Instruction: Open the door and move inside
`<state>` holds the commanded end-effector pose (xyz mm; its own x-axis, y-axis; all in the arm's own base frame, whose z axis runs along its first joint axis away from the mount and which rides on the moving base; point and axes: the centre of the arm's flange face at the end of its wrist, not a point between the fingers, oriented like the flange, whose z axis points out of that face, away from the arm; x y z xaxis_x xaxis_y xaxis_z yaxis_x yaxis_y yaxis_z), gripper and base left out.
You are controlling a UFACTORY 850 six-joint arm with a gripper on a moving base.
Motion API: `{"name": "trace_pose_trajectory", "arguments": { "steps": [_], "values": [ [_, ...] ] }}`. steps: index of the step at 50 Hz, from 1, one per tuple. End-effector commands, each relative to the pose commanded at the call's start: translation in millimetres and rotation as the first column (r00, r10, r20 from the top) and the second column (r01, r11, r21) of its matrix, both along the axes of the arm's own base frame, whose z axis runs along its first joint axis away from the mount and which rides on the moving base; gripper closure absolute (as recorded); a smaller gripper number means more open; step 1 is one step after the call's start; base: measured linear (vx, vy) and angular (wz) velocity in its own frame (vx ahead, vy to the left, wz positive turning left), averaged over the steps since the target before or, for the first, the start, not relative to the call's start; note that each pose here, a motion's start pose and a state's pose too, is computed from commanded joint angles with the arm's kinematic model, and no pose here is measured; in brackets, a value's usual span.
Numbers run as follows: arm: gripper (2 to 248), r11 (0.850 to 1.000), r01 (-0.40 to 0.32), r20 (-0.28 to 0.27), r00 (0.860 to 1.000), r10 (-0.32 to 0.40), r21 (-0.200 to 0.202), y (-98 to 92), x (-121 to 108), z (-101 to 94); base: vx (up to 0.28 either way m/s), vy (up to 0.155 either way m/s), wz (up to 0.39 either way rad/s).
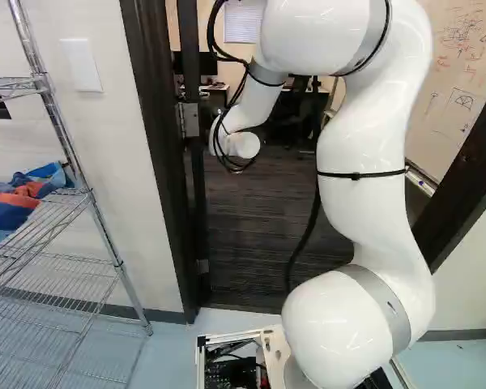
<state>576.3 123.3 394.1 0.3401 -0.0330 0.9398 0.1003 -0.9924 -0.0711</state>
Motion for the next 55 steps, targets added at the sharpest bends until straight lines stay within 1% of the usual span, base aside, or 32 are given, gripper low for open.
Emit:
{"name": "trace_pose_trajectory", "arguments": {
  "steps": [12, 19, 55],
  "values": [
    [3, 1.000, -0.001, 0.001, 1.000, 0.001, 0.000, 0.8, 2, -0.2, 0.000, 0.000, 0.000],
    [3, 1.000, 0.007, 0.000, 1.000, -0.007, 0.000, -3.9, 2, -0.1, 0.000, 0.000, 0.000],
    [3, 0.996, 0.091, -0.005, 0.996, -0.091, -0.001, -53.9, 1, 0.8, 0.000, 0.000, 0.000]
  ]
}}
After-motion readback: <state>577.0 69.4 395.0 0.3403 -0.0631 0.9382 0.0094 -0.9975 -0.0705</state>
